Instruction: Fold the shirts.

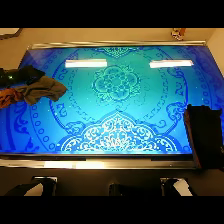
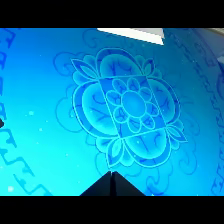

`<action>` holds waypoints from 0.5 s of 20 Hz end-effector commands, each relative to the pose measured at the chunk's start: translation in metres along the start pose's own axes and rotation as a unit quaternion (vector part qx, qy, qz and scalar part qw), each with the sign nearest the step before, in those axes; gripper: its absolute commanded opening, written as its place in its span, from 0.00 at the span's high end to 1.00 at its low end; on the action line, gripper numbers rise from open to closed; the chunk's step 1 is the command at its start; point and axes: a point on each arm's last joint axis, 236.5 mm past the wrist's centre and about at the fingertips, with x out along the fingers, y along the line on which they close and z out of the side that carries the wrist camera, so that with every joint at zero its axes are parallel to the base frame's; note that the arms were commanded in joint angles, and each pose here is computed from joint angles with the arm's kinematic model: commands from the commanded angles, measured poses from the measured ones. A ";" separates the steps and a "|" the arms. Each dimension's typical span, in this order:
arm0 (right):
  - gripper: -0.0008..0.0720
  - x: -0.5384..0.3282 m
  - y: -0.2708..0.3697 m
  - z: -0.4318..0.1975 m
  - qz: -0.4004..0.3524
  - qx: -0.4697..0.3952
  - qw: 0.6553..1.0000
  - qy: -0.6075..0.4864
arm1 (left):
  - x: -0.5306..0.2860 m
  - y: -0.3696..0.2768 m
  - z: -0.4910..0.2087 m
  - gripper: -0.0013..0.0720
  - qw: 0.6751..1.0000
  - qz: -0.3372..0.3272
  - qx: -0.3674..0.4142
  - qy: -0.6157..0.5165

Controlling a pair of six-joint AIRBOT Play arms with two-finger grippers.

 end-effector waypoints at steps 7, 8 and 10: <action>0.16 -0.254 0.108 0.128 0.137 -0.184 0.883 -0.410 | -0.075 -0.046 0.108 0.95 0.980 0.023 0.118 -0.157; 0.16 -0.293 0.150 0.117 0.193 -0.212 0.846 -0.449 | -0.080 -0.038 0.118 0.95 0.973 0.069 0.146 -0.165; 0.17 -0.313 0.233 0.059 0.286 -0.287 0.804 -0.435 | -0.070 0.014 0.105 0.95 0.965 0.202 0.126 -0.108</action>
